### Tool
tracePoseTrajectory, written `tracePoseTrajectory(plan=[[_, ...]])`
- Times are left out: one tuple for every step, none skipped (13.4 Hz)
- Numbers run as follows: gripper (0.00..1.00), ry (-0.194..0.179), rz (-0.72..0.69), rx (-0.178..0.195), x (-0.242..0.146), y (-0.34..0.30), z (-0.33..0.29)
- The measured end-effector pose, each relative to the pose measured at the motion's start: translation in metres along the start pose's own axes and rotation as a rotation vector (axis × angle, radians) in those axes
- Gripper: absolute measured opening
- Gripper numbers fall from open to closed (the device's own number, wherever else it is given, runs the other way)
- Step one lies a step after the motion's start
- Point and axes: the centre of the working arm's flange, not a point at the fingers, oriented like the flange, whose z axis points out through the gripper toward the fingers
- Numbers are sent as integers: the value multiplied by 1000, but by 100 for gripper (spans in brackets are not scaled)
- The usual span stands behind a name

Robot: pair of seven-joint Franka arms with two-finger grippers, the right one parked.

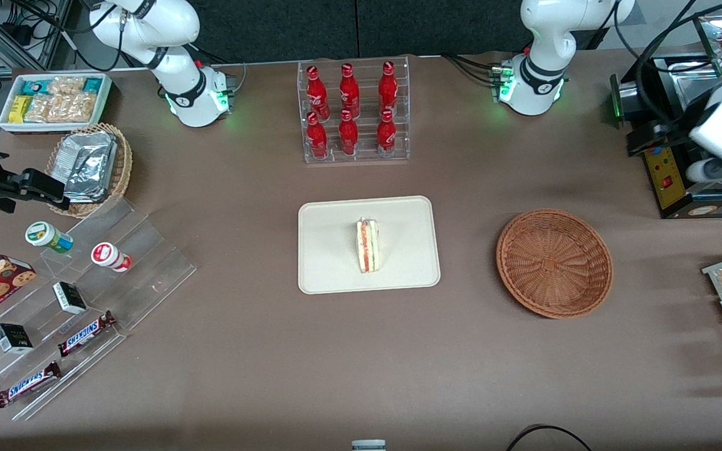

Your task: Place sandwich from basket to tray

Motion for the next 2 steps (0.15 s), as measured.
tracePoseTrajectory(plan=[[100,-1,3,-13,0,-5,0],[100,-7,5,-19,1,-6,2]])
